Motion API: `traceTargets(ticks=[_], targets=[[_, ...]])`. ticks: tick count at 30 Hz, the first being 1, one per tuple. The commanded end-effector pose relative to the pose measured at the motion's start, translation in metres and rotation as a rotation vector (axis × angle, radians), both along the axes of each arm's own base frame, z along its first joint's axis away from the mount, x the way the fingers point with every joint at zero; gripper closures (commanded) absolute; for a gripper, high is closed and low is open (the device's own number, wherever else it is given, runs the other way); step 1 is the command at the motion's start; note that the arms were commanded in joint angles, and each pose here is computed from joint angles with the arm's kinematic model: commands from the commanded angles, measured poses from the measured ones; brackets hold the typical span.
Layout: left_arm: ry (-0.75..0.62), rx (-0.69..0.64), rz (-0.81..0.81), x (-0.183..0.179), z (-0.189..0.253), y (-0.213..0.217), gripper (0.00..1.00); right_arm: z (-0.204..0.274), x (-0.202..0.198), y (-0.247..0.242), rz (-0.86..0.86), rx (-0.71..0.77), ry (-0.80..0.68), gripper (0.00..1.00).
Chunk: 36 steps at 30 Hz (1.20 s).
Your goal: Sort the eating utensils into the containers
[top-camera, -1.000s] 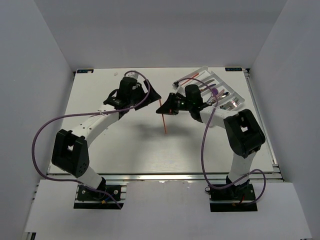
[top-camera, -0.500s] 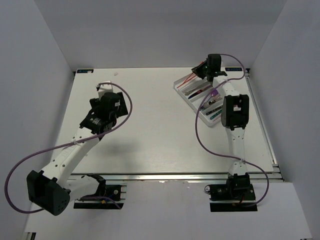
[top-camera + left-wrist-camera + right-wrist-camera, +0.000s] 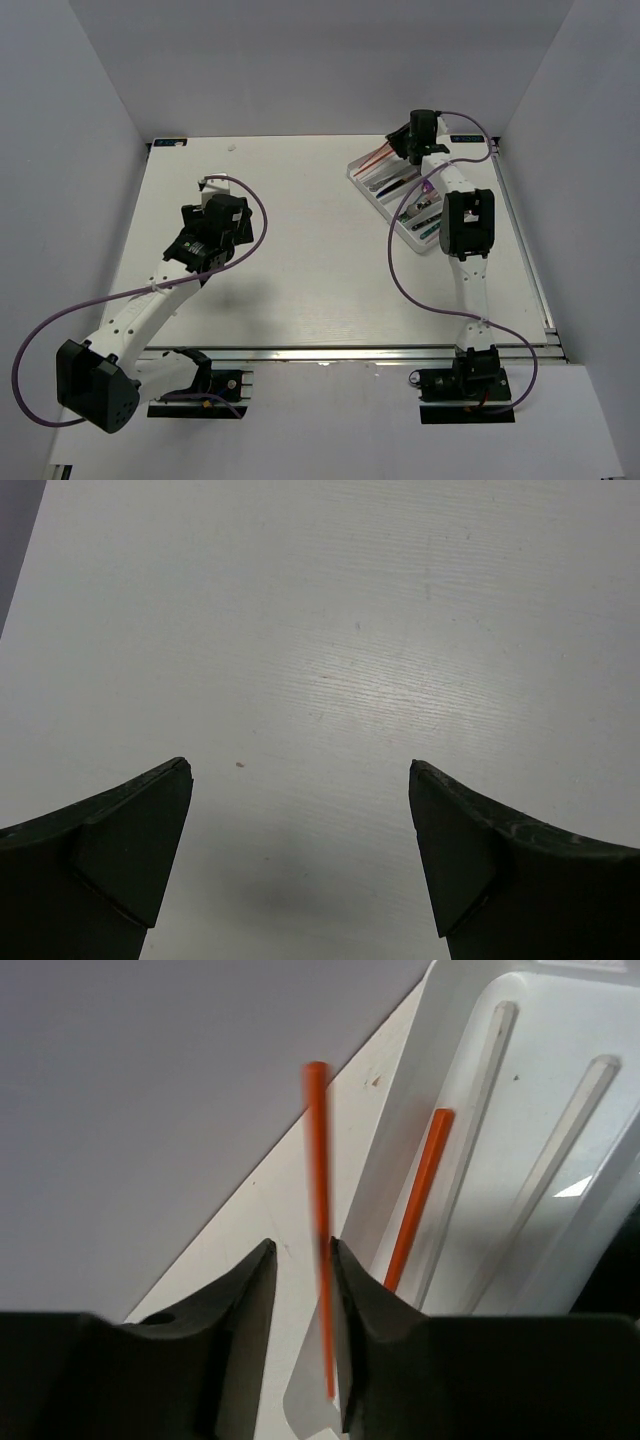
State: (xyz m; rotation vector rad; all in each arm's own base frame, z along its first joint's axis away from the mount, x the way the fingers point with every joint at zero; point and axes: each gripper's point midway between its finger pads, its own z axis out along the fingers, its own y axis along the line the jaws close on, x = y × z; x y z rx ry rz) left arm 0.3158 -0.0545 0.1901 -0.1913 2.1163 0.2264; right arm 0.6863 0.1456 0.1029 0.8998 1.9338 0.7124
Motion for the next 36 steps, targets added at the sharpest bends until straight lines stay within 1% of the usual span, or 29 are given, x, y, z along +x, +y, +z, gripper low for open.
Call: traceTargets(ticks=[1,2,3,5,9,10,12,13,14,15,16,17,18,19,20,21,22,23,24,26,27,28,29,31,32,34,35,36], targets=[[-0.041,-0.024,-0.029,0.001,0.012,-0.004,0.02,0.023,0.008,-0.001,-0.034,0.007,-0.064,0.64],[-0.041,-0.023,-0.033,0.001,0.013,-0.004,0.02,0.026,0.007,-0.001,-0.036,0.008,-0.067,0.49],[-0.039,-0.022,-0.033,0.001,0.012,-0.004,0.02,0.029,0.006,-0.001,-0.030,0.011,-0.073,0.45],[-0.042,-0.021,-0.029,0.001,0.013,-0.003,0.02,0.036,0.002,0.002,-0.013,0.014,-0.075,0.40],[-0.055,-0.026,-0.007,0.001,0.017,-0.001,0.02,0.066,-0.008,-0.004,-0.011,-0.022,-0.105,0.36],[-0.063,-0.032,0.006,0.001,0.018,0.000,0.02,0.085,-0.015,-0.005,0.005,-0.055,-0.131,0.34],[-0.081,-0.032,0.060,0.002,0.025,0.009,0.02,0.103,-0.028,-0.010,0.030,-0.120,-0.132,0.28],[-0.108,-0.048,0.101,0.004,0.035,0.015,0.02,0.135,-0.039,-0.013,0.061,-0.202,-0.182,0.24],[-0.119,-0.065,0.118,0.006,0.040,0.019,0.02,0.136,-0.051,-0.011,0.090,-0.253,-0.168,0.21],[-0.131,-0.085,0.158,0.010,0.044,0.030,0.02,0.140,-0.064,-0.013,0.114,-0.308,-0.156,0.20],[-0.160,-0.120,0.147,0.017,0.056,0.030,0.02,0.178,-0.084,-0.021,0.137,-0.413,-0.214,0.17],[-0.172,-0.131,0.175,0.020,0.063,0.041,0.02,0.155,-0.105,-0.020,0.183,-0.469,-0.159,0.16],[-0.180,-0.136,0.187,0.022,0.068,0.045,0.02,0.195,-0.132,-0.022,0.210,-0.508,-0.237,0.12],[-0.177,-0.131,0.193,0.024,0.072,0.049,0.02,0.194,-0.153,-0.016,0.286,-0.554,-0.247,0.11],[-0.206,-0.130,0.214,0.026,0.087,0.057,0.02,0.162,-0.179,-0.011,0.376,-0.649,-0.187,0.11],[-0.219,-0.125,0.226,0.026,0.094,0.061,0.02,0.190,-0.209,-0.016,0.368,-0.682,-0.227,0.11],[-0.228,-0.114,0.249,0.025,0.099,0.067,0.02,0.187,-0.231,-0.019,0.372,-0.718,-0.198,0.11],[-0.248,-0.114,0.262,0.024,0.107,0.071,0.02,0.162,-0.254,-0.026,0.404,-0.749,-0.143,0.11],[-0.255,-0.111,0.266,0.023,0.111,0.073,0.02,0.189,-0.282,-0.033,0.384,-0.749,-0.203,0.11],[-0.271,-0.116,0.247,0.018,0.118,0.072,0.02,0.188,-0.316,-0.043,0.381,-0.756,-0.197,0.11],[-0.281,-0.117,0.240,0.016,0.119,0.072,0.02,0.191,-0.342,-0.050,0.372,-0.747,-0.220,0.11],[-0.314,-0.128,0.237,0.007,0.128,0.074,0.02,0.187,-0.357,-0.055,0.378,-0.749,-0.201,0.11],[-0.312,-0.126,0.242,0.001,0.122,0.076,0.02,0.191,-0.376,-0.061,0.364,-0.742,-0.219,0.11],[-0.337,-0.139,0.247,-0.010,0.123,0.079,0.02,0.182,-0.396,-0.067,0.379,-0.743,-0.188,0.11],[-0.367,-0.155,0.238,-0.021,0.128,0.079,0.02,0.187,-0.408,-0.071,0.374,-0.744,-0.206,0.11],[-0.353,-0.154,0.235,-0.030,0.116,0.080,0.02,0.176,-0.421,-0.076,0.380,-0.749,-0.183,0.11],[-0.345,-0.154,0.235,-0.038,0.109,0.082,0.02,0.178,-0.432,-0.076,0.384,-0.733,-0.206,0.11],[-0.340,-0.155,0.237,-0.041,0.104,0.083,0.02,0.169,-0.436,-0.076,0.392,-0.732,-0.198,0.11]])
